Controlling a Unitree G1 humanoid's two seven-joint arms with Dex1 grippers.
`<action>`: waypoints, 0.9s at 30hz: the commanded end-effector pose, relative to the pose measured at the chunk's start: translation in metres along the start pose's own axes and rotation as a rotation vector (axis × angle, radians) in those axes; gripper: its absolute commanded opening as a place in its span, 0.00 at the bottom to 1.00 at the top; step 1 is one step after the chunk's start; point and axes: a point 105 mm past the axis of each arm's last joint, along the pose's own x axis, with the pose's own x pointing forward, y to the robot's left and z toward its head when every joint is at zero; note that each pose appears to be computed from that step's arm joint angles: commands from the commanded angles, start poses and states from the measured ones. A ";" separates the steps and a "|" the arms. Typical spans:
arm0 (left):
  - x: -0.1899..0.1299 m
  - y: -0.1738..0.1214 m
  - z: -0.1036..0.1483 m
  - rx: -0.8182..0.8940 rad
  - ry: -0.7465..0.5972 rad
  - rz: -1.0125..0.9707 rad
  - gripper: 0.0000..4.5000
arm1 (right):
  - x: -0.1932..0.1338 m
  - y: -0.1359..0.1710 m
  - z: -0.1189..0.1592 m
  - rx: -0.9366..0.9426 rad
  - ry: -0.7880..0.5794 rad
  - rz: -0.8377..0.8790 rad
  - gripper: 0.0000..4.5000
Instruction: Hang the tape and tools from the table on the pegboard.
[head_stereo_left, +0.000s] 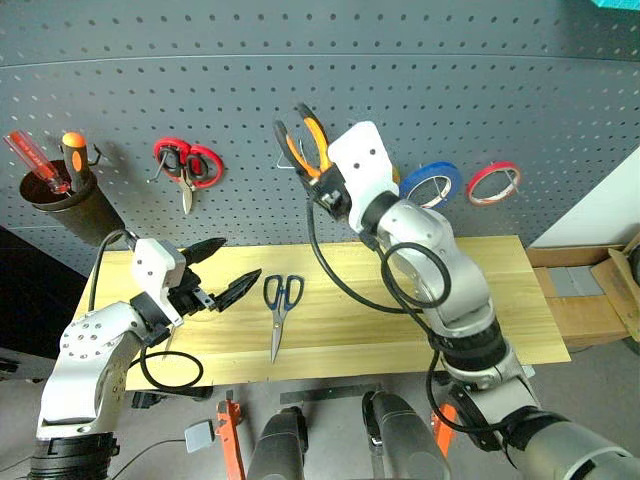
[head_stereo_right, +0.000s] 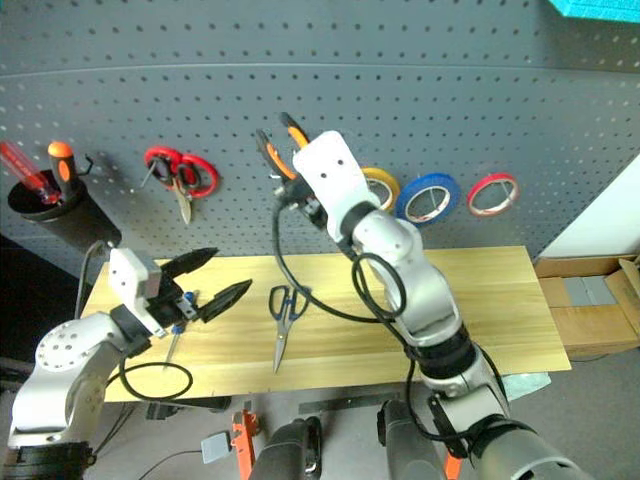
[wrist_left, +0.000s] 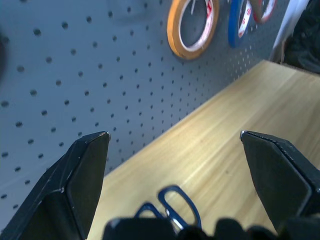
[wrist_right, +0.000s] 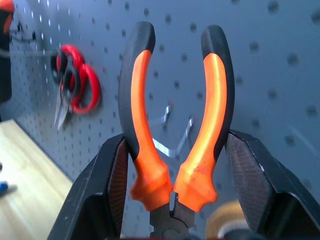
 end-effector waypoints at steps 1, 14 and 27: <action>0.001 0.000 0.013 0.020 -0.052 0.003 1.00 | 0.011 -0.002 0.040 -0.017 -0.158 -0.015 0.56; 0.004 -0.006 0.015 0.023 -0.059 -0.010 1.00 | 0.048 0.012 0.093 -0.024 -0.367 0.026 0.56; 0.011 -0.006 0.018 0.043 -0.071 -0.022 1.00 | 0.061 0.010 0.087 -0.079 -0.466 0.001 0.56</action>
